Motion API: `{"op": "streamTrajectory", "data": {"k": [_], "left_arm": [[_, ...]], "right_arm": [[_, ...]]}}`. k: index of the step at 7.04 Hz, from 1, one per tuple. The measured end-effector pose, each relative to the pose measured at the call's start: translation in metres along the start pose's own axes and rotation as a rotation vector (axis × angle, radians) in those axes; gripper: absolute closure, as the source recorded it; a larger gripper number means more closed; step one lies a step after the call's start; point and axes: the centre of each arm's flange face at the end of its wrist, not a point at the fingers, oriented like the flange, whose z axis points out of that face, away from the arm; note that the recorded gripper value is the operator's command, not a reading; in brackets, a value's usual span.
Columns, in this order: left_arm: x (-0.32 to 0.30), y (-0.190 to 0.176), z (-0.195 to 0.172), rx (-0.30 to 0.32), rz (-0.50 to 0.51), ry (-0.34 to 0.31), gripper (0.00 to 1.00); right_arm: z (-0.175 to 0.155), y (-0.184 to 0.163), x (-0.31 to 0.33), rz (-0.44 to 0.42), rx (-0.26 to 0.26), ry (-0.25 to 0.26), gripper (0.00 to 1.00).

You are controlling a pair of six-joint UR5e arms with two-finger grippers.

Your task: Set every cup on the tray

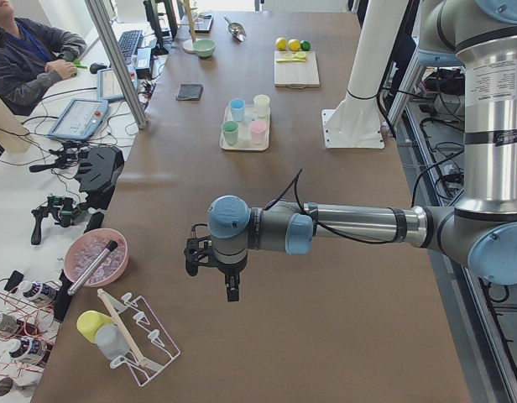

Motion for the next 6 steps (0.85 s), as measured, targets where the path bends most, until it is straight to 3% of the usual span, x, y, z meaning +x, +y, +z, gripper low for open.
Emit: {"op": "streamTrajectory", "data": {"k": [6], "left_arm": [[0.0024, -0.0002, -0.0027, 0.005, 0.004, 0.0, 0.01]], "right_arm": [[-0.0001, -0.0001, -0.0001, -0.001, 0.001, 0.0, 0.0]]}}
